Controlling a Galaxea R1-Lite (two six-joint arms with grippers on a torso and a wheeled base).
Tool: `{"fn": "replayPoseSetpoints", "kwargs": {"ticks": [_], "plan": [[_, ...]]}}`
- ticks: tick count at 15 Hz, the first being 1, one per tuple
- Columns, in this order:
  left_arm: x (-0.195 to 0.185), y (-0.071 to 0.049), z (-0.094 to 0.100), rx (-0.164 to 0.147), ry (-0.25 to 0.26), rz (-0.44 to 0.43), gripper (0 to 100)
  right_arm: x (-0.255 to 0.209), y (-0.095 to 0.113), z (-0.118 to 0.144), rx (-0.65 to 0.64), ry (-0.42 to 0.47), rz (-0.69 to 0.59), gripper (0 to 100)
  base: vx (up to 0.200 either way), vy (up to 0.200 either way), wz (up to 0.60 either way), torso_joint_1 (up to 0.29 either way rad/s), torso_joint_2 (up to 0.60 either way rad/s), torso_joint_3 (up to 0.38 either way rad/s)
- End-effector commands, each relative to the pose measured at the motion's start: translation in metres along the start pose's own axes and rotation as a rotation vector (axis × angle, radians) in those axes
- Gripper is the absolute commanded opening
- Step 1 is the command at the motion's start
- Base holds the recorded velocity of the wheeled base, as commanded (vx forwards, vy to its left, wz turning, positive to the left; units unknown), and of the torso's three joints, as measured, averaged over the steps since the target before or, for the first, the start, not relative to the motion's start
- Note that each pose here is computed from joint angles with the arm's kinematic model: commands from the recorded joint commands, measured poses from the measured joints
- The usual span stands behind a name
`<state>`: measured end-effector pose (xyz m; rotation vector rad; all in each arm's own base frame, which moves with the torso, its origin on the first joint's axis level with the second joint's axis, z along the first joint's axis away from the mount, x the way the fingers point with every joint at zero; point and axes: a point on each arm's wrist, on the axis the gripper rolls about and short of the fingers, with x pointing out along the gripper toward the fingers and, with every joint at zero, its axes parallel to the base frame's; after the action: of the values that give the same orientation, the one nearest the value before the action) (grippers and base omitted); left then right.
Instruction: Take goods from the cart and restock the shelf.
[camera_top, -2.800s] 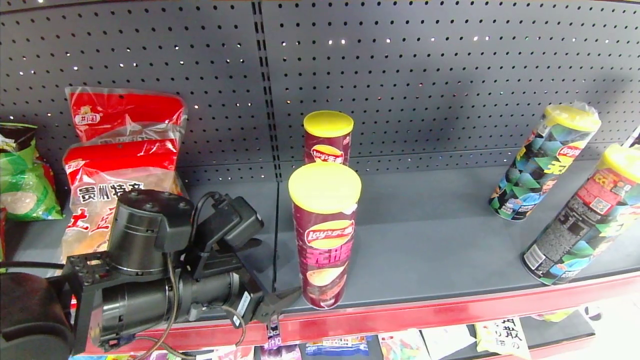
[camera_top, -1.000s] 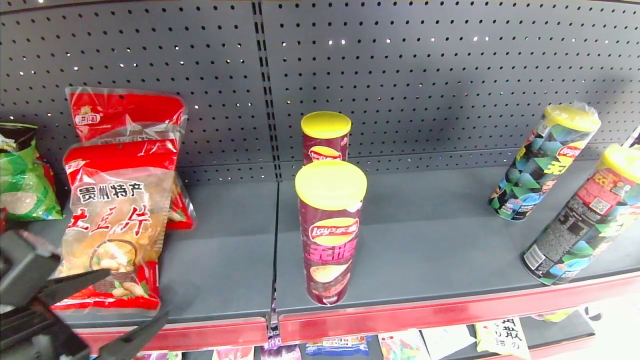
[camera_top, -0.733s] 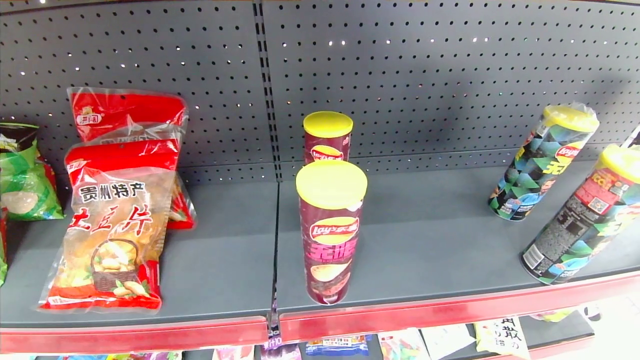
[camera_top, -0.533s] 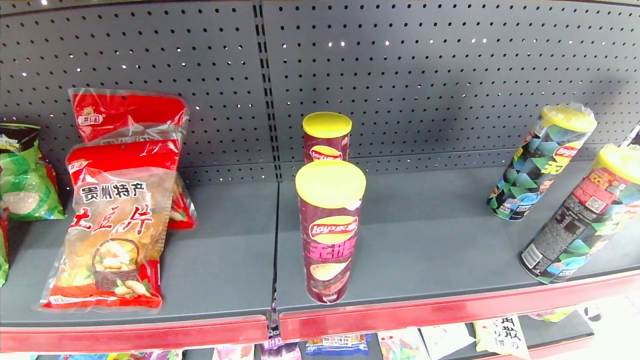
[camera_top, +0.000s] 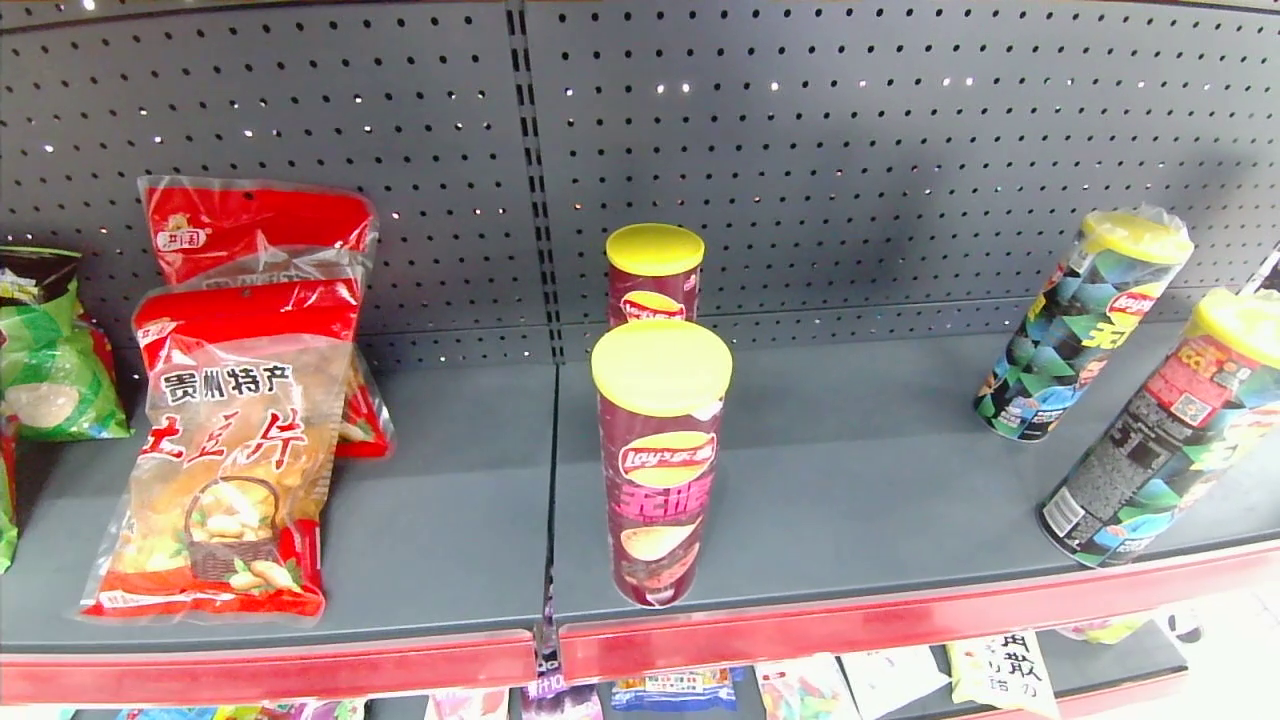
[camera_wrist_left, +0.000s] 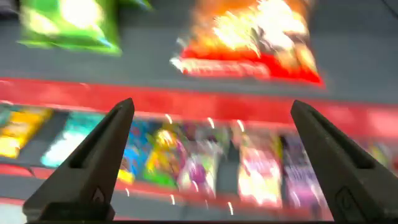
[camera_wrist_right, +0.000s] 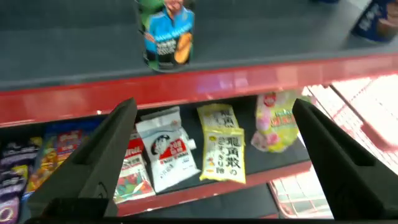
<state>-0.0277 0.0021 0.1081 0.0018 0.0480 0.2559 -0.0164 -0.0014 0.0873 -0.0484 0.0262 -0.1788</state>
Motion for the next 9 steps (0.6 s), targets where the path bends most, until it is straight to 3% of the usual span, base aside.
{"fn": "replayPoseSetpoints", "kwargs": {"ticks": [1, 3, 5, 7, 8, 9], "plan": [[0.0122, -0.0027, -0.0267, -0.022, 0.007, -0.018, 100, 0.0007, 0.0008, -0.0031, 0.003, 0.009, 0.029, 100, 0.000, 0.000, 0.00, 0.000, 0.00, 0.000], [0.0116, -0.0074, -0.0278, -0.021, 0.016, -0.230, 100, -0.0001, 0.0046, -0.0068, -0.002, 0.025, 0.205, 100, 0.000, 0.000, 0.00, 0.000, 0.00, 0.000], [0.0116, -0.0074, -0.0283, -0.010, 0.019, -0.231, 100, -0.0002, 0.0045, -0.0098, -0.003, 0.054, 0.199, 100, 0.000, 0.000, 0.00, 0.000, 0.00, 0.000], [0.0111, -0.0072, -0.0281, -0.001, 0.014, -0.247, 100, -0.0026, 0.0025, -0.0105, 0.019, 0.024, 0.288, 100, 0.000, 0.000, 0.00, 0.000, 0.00, 0.000], [0.0094, -0.0050, -0.0299, 0.009, -0.001, -0.342, 100, -0.0014, 0.0027, -0.0102, 0.016, 0.039, 0.293, 100, 0.000, 0.000, 0.00, 0.000, 0.00, 0.000], [0.0087, -0.0051, -0.0312, 0.004, 0.001, -0.325, 100, -0.0016, 0.0027, -0.0102, 0.018, 0.034, 0.291, 100, 0.000, 0.000, 0.00, 0.000, 0.00, 0.000]]}}
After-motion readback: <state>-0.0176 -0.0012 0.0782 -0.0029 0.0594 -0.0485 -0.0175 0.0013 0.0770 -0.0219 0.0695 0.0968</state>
